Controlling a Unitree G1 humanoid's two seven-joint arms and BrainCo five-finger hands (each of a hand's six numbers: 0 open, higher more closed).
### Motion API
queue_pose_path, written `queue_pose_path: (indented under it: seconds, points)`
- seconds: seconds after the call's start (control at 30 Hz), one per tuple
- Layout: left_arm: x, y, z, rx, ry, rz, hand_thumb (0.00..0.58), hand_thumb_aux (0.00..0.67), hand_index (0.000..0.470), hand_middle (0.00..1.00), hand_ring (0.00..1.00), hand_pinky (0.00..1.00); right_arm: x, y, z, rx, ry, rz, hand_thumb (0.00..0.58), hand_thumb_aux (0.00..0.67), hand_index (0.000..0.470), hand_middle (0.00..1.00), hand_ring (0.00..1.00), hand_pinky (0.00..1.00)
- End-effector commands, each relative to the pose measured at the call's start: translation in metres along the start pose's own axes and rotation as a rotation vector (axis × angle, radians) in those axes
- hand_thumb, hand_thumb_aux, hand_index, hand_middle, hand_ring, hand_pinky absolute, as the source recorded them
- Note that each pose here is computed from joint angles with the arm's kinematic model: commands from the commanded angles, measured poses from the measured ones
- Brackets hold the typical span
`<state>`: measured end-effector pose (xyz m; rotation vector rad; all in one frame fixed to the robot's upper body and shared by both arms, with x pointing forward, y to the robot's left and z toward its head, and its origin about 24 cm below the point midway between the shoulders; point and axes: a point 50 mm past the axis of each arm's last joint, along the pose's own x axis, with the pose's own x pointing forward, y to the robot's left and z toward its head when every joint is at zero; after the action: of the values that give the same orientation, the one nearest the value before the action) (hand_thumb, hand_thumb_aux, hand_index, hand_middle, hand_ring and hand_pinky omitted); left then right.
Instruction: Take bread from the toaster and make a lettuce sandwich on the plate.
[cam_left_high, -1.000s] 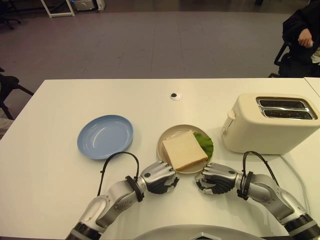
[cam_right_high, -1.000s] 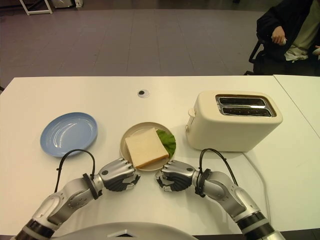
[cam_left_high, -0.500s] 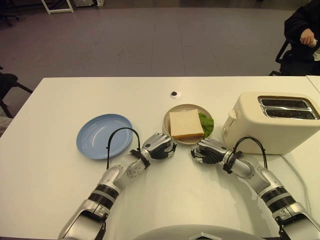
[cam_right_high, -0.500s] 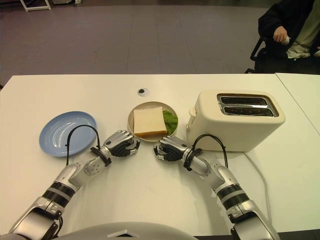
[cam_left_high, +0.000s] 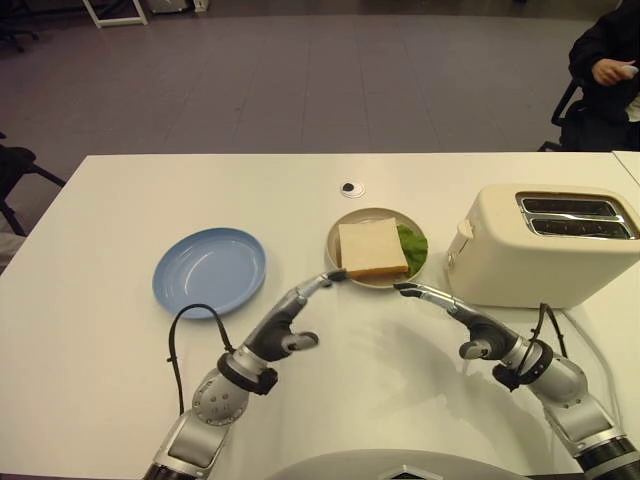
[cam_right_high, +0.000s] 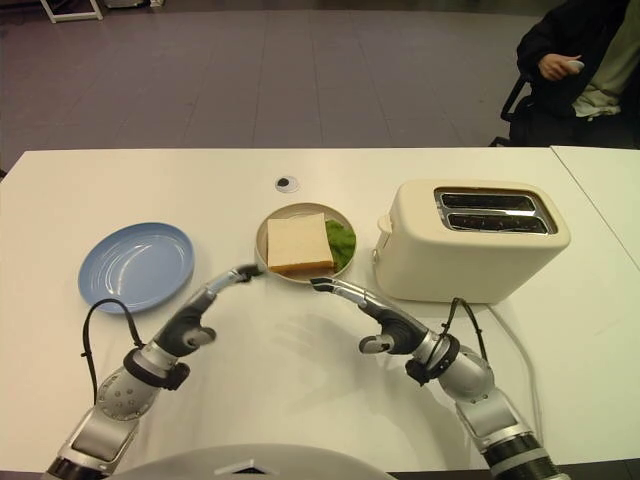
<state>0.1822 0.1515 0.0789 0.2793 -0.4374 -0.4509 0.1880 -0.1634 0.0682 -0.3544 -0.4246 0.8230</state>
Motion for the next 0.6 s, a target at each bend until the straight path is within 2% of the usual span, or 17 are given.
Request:
queue_pose_path:
  seconds: [0.03,0.23,0.6]
  points:
    - [0.003,0.014,-0.007,-0.114,-0.006,0.122,0.000,0.000,0.000,0.00,0.00,0.00,0.016,-0.010,-0.001,0.057,-0.084,-0.147,0.000,0.000,0.000,0.00,0.00,0.00]
    - [0.008,0.009,-0.020,-0.140,0.005,0.113,0.000,0.000,0.000,0.00,0.00,0.00,0.016,-0.023,-0.010,0.104,-0.117,-0.264,0.000,0.000,0.000,0.00,0.00,0.00]
    - [0.011,0.005,-0.016,-0.207,-0.066,0.105,0.000,0.000,0.000,0.00,0.00,0.00,0.009,-0.018,-0.002,0.234,-0.224,-0.203,0.000,0.000,0.000,0.00,0.00,0.00]
